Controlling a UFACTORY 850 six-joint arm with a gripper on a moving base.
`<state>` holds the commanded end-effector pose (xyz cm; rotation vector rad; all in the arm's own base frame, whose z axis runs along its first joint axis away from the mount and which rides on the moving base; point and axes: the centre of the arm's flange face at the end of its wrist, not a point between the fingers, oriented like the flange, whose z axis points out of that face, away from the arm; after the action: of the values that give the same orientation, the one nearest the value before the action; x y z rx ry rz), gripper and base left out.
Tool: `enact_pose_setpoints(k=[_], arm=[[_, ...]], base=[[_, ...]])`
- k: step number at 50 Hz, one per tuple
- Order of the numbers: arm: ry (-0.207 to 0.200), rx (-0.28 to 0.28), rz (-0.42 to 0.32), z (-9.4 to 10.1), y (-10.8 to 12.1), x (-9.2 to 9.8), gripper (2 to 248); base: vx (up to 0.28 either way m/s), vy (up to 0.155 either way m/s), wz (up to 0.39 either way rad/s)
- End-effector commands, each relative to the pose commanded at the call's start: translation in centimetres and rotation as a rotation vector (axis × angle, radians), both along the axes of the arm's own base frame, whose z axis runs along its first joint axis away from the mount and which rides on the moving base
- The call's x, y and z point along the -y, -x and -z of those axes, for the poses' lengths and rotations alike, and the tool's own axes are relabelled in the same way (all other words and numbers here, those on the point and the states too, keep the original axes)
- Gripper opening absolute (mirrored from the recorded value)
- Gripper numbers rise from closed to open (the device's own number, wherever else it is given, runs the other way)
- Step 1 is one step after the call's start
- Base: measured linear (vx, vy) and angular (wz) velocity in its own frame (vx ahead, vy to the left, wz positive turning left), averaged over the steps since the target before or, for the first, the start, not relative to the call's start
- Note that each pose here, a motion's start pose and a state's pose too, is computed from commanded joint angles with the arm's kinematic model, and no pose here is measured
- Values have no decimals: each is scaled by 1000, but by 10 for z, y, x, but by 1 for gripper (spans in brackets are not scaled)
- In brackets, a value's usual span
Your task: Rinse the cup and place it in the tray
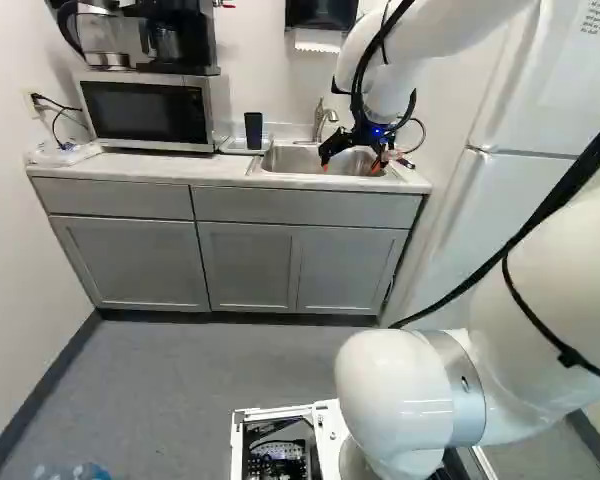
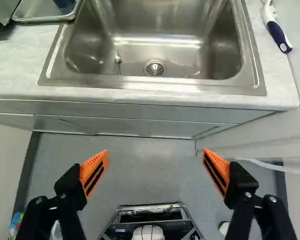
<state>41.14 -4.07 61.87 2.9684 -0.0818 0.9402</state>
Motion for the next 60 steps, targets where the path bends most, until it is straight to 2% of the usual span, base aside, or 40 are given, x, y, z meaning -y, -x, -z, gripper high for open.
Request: enact_pose_setpoints(k=[25, 60], arm=[[0, 0, 0, 0, 0, 0, 247], [0, 4, 0, 2, 0, 0, 247]], base=[[-96, 71, -3], [0, 0, 0]])
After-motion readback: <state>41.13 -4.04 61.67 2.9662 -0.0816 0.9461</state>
